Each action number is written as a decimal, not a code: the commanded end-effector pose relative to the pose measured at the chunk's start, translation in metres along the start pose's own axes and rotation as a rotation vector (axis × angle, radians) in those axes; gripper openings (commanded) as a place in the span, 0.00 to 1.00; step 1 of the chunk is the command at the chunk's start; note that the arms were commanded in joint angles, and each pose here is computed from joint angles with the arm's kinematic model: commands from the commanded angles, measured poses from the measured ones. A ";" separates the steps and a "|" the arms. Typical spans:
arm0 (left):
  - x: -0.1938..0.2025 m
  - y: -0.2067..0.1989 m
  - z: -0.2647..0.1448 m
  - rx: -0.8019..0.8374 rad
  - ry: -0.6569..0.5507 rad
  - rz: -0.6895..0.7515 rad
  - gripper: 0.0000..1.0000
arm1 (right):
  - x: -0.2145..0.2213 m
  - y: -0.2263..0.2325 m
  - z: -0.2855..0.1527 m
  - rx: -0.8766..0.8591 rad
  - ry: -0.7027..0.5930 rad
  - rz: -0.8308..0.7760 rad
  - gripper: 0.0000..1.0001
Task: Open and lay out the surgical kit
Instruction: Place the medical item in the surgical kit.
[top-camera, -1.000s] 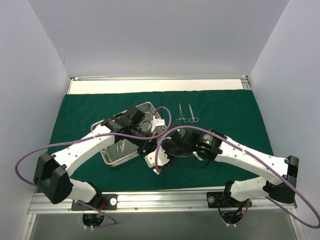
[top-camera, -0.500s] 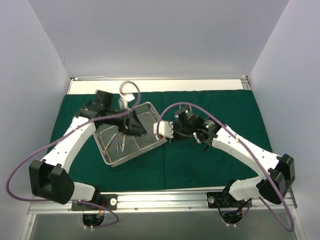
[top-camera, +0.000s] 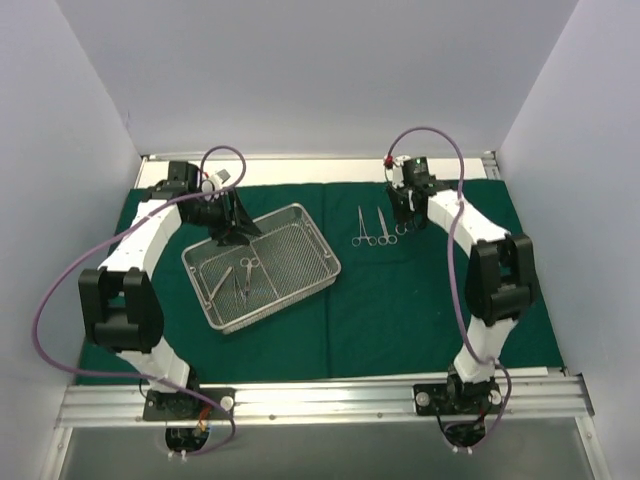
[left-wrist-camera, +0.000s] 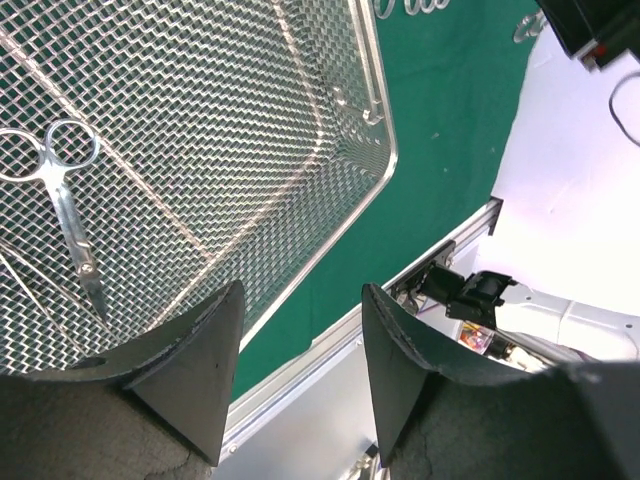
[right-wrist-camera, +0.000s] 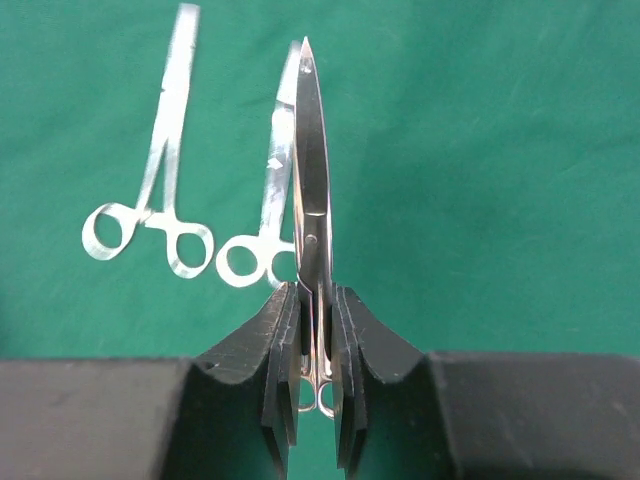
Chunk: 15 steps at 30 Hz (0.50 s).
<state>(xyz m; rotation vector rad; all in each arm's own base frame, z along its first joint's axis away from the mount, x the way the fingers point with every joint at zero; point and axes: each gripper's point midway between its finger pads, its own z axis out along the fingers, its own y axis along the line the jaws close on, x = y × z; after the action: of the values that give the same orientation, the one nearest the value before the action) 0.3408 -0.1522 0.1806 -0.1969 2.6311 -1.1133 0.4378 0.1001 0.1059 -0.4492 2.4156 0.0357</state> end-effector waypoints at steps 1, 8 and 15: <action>-0.012 -0.005 0.001 0.018 -0.011 0.026 0.58 | -0.003 -0.011 0.013 0.052 0.050 0.184 0.00; -0.022 -0.006 0.007 0.028 0.011 0.018 0.57 | 0.015 -0.029 0.058 0.078 0.164 0.229 0.00; -0.023 -0.001 0.016 0.030 0.035 -0.004 0.57 | 0.021 -0.036 0.071 0.073 0.204 0.241 0.00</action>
<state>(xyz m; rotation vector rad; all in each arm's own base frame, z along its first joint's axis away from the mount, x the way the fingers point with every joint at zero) 0.3587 -0.1551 0.1656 -0.2224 2.6746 -1.1360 0.4781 0.0757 0.0330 -0.1661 2.6357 0.0173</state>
